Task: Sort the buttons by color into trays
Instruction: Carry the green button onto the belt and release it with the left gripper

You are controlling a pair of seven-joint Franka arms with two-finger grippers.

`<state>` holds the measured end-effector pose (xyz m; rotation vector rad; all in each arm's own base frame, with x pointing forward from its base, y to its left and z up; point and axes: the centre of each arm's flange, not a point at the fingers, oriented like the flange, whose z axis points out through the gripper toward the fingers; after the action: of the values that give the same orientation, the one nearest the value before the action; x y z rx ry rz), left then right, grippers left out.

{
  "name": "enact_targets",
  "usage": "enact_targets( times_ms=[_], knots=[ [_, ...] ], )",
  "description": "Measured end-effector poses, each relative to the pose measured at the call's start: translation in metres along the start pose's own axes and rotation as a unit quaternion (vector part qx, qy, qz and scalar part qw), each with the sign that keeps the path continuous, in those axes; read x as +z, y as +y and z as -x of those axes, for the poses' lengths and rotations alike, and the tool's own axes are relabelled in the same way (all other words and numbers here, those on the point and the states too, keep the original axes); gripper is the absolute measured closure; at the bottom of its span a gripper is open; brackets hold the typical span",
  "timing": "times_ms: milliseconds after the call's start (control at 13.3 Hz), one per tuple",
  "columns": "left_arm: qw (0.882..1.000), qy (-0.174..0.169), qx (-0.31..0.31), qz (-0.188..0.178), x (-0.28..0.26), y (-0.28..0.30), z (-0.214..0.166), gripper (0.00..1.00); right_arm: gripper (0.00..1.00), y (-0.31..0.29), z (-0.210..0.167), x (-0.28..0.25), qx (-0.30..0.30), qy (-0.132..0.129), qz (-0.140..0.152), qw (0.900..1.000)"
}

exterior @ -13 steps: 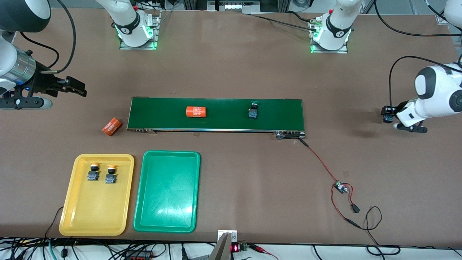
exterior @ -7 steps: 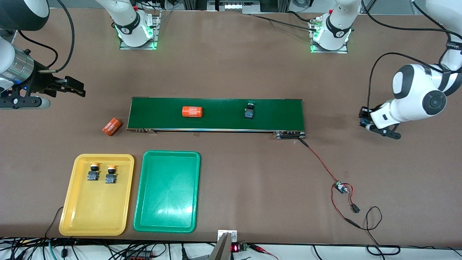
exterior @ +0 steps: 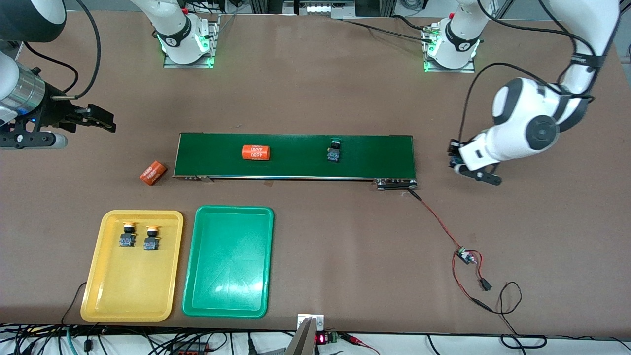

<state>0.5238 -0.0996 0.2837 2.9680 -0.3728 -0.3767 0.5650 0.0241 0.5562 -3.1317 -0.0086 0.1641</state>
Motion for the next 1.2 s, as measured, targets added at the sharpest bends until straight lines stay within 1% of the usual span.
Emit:
enact_targets(
  times_ms=[151,301,602,753,979,1205],
  knots=[
    [1.000,0.006,-0.018,0.009,0.002,0.048,-0.005,0.59,0.00,0.001,-0.001,0.001,0.001,-0.001,0.000,1.000],
    [0.999,0.012,-0.041,0.004,0.004,0.085,-0.007,0.59,0.00,0.002,-0.003,0.005,0.001,-0.004,0.000,1.000],
    [0.993,0.026,-0.111,0.008,0.019,0.139,-0.009,0.59,0.00,0.002,-0.004,0.006,0.001,-0.004,0.000,1.000],
    [0.991,0.028,-0.129,0.015,0.030,0.152,-0.011,0.59,0.00,0.002,-0.005,0.005,0.002,-0.002,0.000,1.000],
    [0.990,0.028,-0.136,0.026,0.042,0.153,-0.016,0.59,0.00,0.005,-0.005,0.006,0.004,-0.002,0.001,1.000],
    [0.989,0.024,-0.141,0.032,0.052,0.148,-0.019,0.59,0.00,0.005,-0.010,0.016,0.004,-0.011,0.001,1.000]
  ],
)
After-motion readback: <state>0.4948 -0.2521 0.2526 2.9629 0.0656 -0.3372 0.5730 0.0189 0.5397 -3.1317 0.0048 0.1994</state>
